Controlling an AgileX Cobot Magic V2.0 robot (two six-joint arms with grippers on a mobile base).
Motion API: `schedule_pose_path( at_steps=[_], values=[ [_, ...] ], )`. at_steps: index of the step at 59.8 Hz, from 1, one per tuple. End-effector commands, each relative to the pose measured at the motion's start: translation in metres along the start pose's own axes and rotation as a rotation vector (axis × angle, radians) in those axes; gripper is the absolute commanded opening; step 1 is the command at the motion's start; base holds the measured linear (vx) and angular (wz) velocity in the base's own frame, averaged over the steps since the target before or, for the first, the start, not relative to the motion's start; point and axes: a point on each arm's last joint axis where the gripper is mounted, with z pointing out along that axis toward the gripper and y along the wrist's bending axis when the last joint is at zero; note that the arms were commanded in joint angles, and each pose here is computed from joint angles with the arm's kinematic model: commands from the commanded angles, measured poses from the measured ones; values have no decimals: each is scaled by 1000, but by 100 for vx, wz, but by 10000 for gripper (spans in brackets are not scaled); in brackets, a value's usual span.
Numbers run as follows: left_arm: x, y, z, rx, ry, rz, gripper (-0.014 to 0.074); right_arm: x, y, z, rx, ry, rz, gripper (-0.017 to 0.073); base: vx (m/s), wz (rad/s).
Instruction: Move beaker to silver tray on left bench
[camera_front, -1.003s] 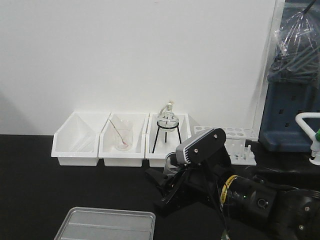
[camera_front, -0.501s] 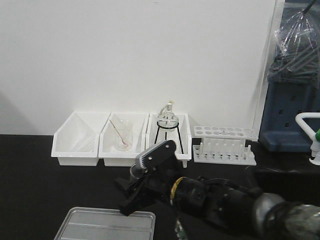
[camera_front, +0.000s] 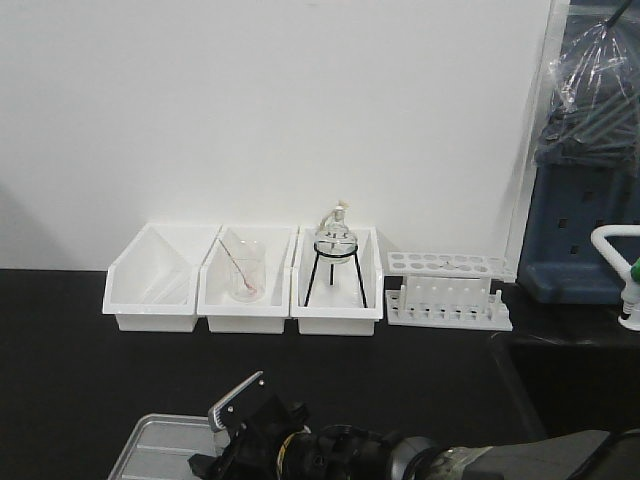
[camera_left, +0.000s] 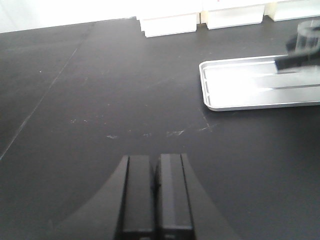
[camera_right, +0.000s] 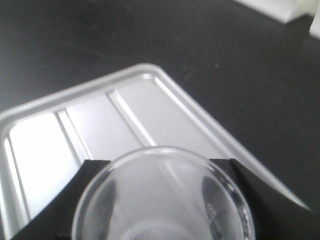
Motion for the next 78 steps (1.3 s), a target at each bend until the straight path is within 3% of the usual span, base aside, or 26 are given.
schedule_pose_path(
  at_steps=[1,11,19,36,45,61,70,78],
  values=[
    [-1,-1,2,5,-68,-3,1,-36,1,-10,-19,-130,-2,2,0,0],
    [-1,-1,2,5,-68,-3,1,-29,0,-5,-12,-117,28,50,0,0],
    [-1,-1,2,5,-68,-3,1,-29,0,-5,-14,-119,26,146,0,0],
    [-1,-1,2,5,-68,-3,1,-33,1,-7,-30,-148,24,548,0,0],
    [-1,-1,2,5,-68,-3,1,-50,1,-17,-24,-185,13,704,0,0],
    [-1,-1,2,5,-68,-3,1,-108,2,-62,43,-255,-31,692,0,0],
    [-1,-1,2,5,-68,-3,1,-145,10,-111,62,-338,-59,611,0,0],
    [-1,-1,2,5,-68,-3,1,-151,23,-169,85,-348,-87,519,0,0]
  ],
)
